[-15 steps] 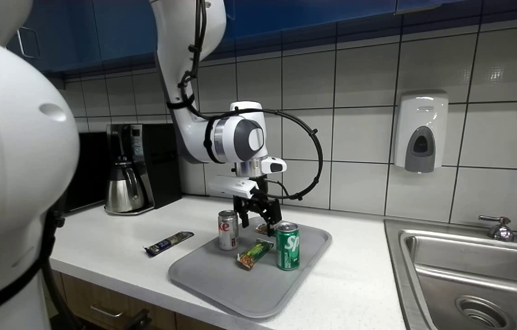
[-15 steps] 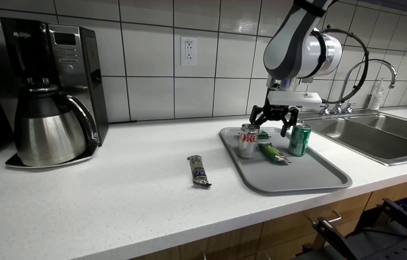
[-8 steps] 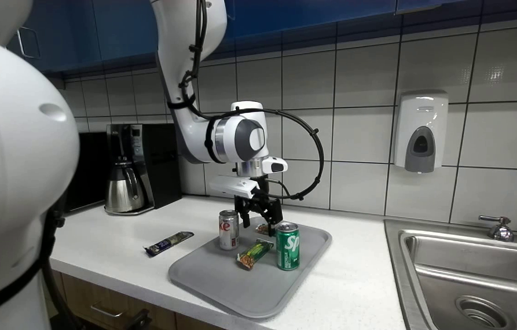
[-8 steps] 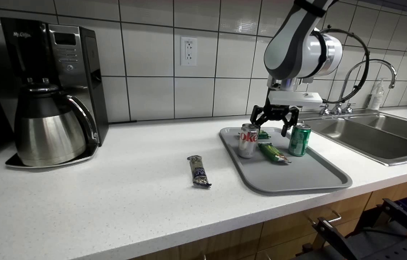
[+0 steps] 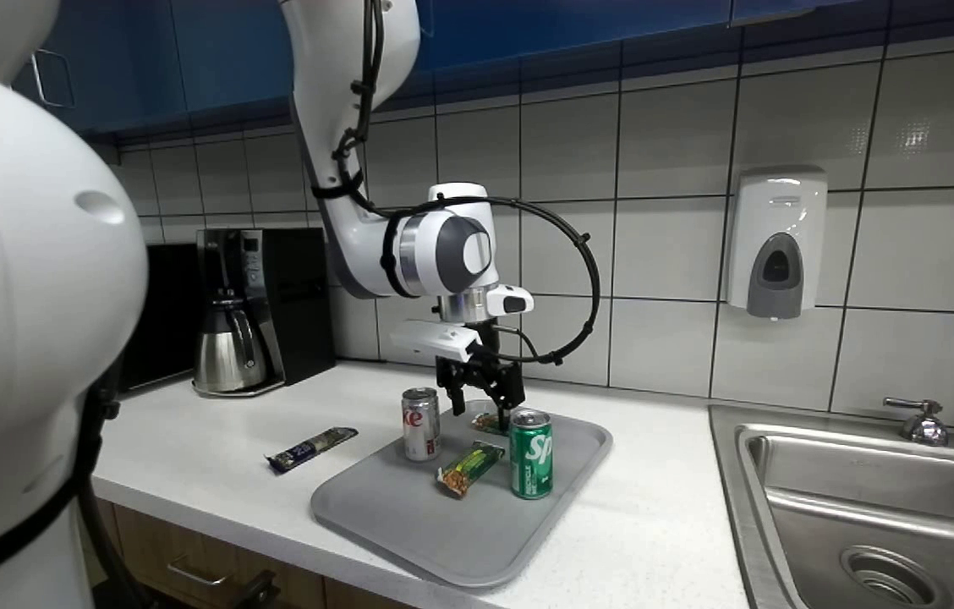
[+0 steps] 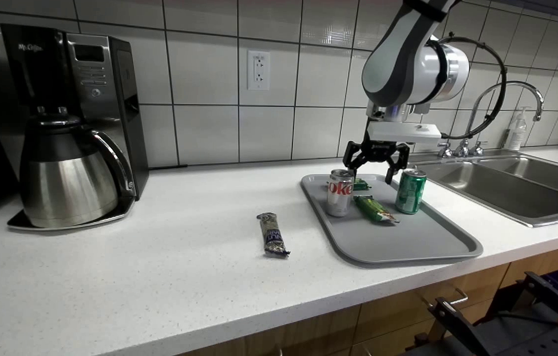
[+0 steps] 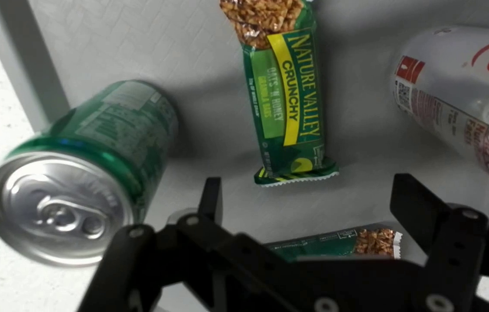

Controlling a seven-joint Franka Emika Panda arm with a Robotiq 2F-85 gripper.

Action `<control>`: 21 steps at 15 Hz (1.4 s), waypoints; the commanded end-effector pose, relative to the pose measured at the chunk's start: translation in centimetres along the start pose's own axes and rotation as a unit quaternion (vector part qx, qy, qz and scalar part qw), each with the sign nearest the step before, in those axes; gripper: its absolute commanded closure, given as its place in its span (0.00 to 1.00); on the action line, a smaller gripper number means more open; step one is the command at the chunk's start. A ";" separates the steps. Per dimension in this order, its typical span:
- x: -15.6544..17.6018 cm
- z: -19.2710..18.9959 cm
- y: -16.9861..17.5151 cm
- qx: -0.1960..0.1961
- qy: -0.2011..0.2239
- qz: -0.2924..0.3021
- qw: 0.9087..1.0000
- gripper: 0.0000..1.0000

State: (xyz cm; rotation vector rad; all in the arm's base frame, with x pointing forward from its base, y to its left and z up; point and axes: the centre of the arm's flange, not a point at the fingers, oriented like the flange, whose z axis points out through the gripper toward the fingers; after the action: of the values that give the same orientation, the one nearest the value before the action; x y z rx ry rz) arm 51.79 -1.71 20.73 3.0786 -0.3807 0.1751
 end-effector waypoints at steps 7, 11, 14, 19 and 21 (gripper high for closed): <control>0.4 -3.4 -1.1 -0.001 0.015 0.003 1.000 0.00; 0.7 -2.5 -0.9 0.007 0.021 -0.002 1.000 0.00; 0.8 -2.7 -0.9 0.008 0.022 -0.002 1.000 0.00; 0.8 -2.7 -0.9 0.007 0.022 -0.001 1.000 0.00; 0.8 -2.7 -0.9 0.007 0.022 -0.001 1.000 0.00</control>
State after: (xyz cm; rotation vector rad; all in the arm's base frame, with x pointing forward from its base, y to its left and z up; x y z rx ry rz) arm 52.46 -0.92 23.47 3.0837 -0.3748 0.2456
